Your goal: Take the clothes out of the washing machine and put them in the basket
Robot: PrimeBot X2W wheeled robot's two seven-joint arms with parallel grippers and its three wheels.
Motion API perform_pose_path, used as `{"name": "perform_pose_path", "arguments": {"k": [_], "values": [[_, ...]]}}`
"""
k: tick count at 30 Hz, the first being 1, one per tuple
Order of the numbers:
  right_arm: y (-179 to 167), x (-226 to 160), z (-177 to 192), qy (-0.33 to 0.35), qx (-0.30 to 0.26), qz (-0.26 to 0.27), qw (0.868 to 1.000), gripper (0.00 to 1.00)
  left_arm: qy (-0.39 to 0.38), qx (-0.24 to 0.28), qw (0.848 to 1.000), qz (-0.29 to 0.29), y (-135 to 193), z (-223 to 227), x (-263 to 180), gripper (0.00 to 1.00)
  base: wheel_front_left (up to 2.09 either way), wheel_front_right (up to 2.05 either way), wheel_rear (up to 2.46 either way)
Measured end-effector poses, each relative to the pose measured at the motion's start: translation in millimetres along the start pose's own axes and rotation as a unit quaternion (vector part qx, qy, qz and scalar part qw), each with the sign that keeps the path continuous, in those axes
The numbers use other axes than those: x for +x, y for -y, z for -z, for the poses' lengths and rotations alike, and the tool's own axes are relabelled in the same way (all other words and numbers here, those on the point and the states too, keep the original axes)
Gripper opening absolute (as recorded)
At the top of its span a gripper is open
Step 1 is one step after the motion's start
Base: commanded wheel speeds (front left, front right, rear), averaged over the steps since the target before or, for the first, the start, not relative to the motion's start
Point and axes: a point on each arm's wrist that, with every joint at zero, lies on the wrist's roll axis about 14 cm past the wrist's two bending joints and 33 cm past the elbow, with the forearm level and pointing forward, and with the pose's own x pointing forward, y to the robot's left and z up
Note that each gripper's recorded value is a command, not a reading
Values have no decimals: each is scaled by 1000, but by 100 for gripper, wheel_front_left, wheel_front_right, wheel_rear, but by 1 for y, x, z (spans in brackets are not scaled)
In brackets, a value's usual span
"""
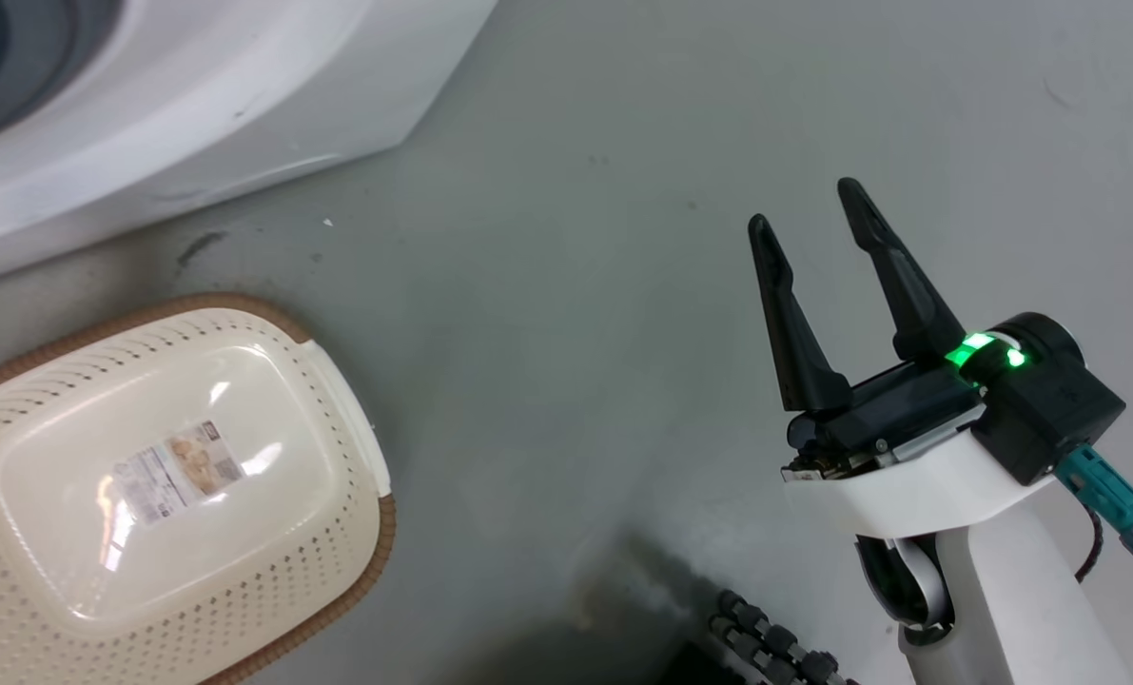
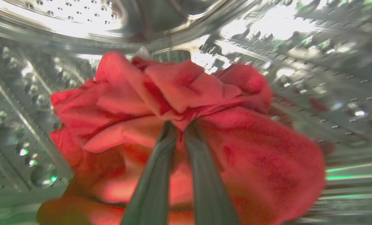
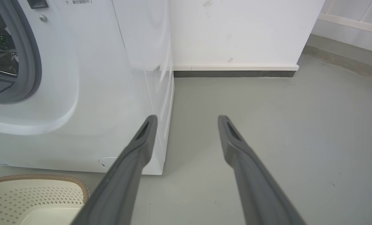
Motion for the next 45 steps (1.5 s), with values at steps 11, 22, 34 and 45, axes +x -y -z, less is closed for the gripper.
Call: {"name": "perform_pose_path", "arguments": {"k": [11, 22, 34, 45], "values": [[0, -21, -37, 45, -11, 6, 999, 100, 140, -28, 990, 4, 1, -19, -71, 0, 0, 0, 0], [-10, -50, -72, 79, -4, -2, 997, 100, 213, -73, 974, -10, -13, -21, -157, 0, 0, 0, 0], [-29, -76, -112, 127, 3, -27, 991, 100, 296, -73, 952, -15, -27, -55, -250, 0, 0, 0, 0], [-52, -93, -125, 139, 1, -60, 989, 100, 346, -70, 935, -17, -22, -42, -327, 0, 0, 0, 0]]}}
